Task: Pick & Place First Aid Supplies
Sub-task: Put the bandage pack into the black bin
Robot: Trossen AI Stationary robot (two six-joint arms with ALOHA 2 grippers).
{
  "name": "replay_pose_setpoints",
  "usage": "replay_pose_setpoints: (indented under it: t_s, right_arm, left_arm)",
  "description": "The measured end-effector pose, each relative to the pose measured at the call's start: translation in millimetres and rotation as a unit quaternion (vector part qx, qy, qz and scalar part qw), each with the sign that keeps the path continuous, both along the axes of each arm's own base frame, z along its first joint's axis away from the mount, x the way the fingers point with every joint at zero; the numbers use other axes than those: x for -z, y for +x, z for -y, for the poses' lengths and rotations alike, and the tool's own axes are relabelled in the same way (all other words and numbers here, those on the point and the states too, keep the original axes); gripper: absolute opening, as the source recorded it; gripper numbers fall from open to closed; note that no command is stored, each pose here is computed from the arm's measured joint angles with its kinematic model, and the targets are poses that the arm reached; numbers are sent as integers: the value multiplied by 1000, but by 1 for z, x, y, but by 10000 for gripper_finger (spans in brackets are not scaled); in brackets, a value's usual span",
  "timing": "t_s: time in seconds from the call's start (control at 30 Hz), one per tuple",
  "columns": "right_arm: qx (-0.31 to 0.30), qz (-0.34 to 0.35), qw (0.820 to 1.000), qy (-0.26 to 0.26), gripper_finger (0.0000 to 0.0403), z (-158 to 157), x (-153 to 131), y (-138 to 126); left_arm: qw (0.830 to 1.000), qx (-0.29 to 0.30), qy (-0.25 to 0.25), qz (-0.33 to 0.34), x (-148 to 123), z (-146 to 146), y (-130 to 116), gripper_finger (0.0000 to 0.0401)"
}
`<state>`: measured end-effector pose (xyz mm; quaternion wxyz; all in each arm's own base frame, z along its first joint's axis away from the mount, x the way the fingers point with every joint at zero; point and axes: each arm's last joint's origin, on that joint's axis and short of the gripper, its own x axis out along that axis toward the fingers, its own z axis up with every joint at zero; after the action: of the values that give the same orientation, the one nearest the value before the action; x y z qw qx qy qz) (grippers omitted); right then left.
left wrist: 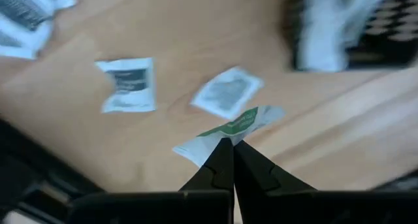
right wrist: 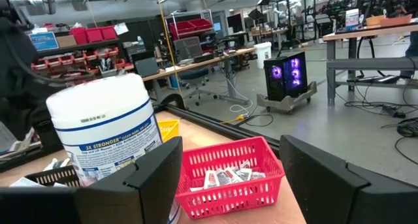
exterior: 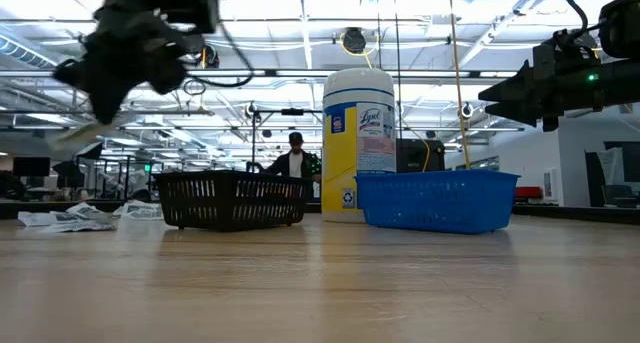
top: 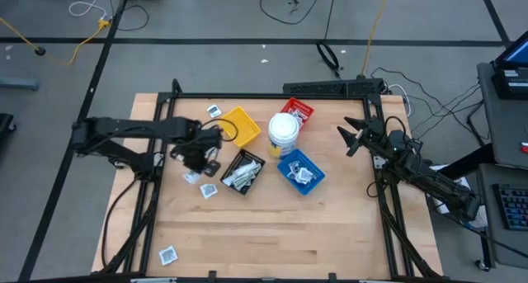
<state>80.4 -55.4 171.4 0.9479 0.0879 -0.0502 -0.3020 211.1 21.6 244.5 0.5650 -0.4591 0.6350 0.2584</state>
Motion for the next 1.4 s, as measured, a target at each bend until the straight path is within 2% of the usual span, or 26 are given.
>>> replay_pose_setpoints:
  t_s: [0.3,0.43,0.67,0.97,1.1,1.23,1.4]
  right_arm:
    - [0,0,1000,0,254,0,0,0]
    - [0,0,1000,0,254,0,0,0]
    - [0,0,1000,0,254,0,0,0]
    - [0,0,1000,0,254,0,0,0]
    - [0,0,1000,0,254,0,0,0]
    - [0,0,1000,0,254,0,0,0]
    - [0,0,1000,0,254,0,0,0]
  left_arm:
    - [996,-13,67,62,-43,-12,59,0]
    - [992,-23,95,85,-52,-11,77,0]
    - [987,-21,117,107,-25,3,107,0]
    - [984,-12,161,69,5,18,125,0]
    - [984,-9,164,73,11,21,130,4]
    - [980,-13,185,69,11,23,129,33]
    - [979,-10,194,63,11,24,128,112]
